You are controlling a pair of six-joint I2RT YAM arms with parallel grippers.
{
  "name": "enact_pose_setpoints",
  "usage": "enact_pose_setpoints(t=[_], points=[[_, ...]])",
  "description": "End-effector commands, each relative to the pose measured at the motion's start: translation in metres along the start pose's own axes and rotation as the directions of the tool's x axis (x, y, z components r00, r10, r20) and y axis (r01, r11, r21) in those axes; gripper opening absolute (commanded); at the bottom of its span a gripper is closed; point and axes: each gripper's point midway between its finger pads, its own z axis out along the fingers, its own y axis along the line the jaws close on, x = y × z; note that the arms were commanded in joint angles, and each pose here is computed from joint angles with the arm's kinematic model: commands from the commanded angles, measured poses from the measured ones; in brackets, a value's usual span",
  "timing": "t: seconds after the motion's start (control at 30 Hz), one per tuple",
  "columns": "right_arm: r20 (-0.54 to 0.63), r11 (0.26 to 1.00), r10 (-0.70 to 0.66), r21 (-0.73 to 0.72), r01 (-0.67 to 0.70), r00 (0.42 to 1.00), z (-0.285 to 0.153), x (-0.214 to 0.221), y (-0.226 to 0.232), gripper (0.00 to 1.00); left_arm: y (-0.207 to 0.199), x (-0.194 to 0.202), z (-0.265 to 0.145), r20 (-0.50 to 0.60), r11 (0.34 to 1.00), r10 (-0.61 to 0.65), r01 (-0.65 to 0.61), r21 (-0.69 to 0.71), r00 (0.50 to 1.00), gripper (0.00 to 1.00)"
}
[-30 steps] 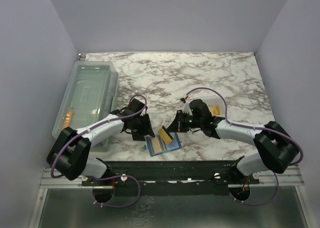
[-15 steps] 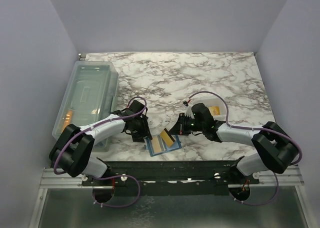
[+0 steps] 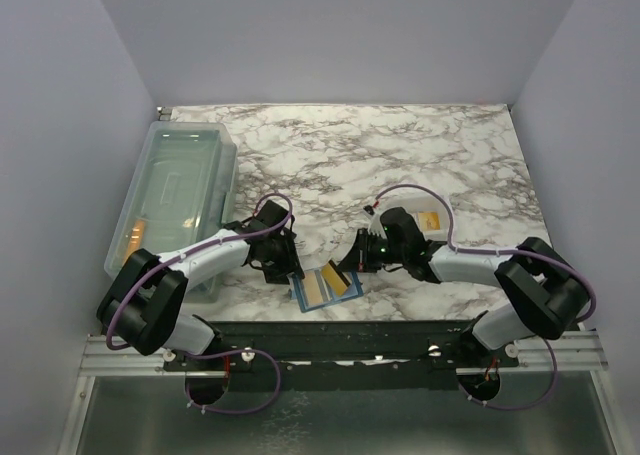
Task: Put the credit cards into the card holder
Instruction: Insert the credit card into the card holder.
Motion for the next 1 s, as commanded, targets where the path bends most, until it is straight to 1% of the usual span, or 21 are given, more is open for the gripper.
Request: enact_pose_setpoints(t=[0.0, 0.23, 0.5, 0.73, 0.87, 0.97], points=[[-0.026, 1.000, -0.025, -0.019, 0.024, 0.999, 0.004, 0.005, -0.001, 0.00, 0.018, 0.004, 0.005, 0.006, 0.998, -0.001, 0.002, -0.059, 1.000, 0.49], [-0.048, 0.997, -0.028, -0.070, 0.025, 0.998, 0.009, 0.012, 0.000, 0.00, 0.018, 0.004, 0.004, 0.008, 0.998, -0.001, 0.002, -0.057, 1.000, 0.49], [0.015, 0.994, -0.054, -0.099, 0.055, 0.998, 0.011, 0.013, -0.006, 0.00, 0.016, 0.006, 0.002, 0.007, 0.999, -0.006, 0.006, -0.044, 1.000, 0.49], [0.063, 0.990, -0.027, -0.134, 0.035, 0.998, 0.013, 0.014, -0.009, 0.00, 0.016, 0.004, -0.004, 0.044, 0.998, -0.045, 0.046, -0.035, 0.998, 0.50], [0.089, 0.991, -0.016, -0.130, 0.027, 0.996, 0.013, 0.012, -0.012, 0.00, 0.014, 0.005, -0.006, 0.041, 0.998, -0.065, 0.066, -0.024, 0.997, 0.54], [0.091, 0.991, -0.017, -0.129, 0.029, 0.996, 0.015, 0.011, -0.013, 0.00, 0.014, 0.003, -0.012, 0.063, 0.997, -0.074, 0.075, -0.018, 0.995, 0.57]])
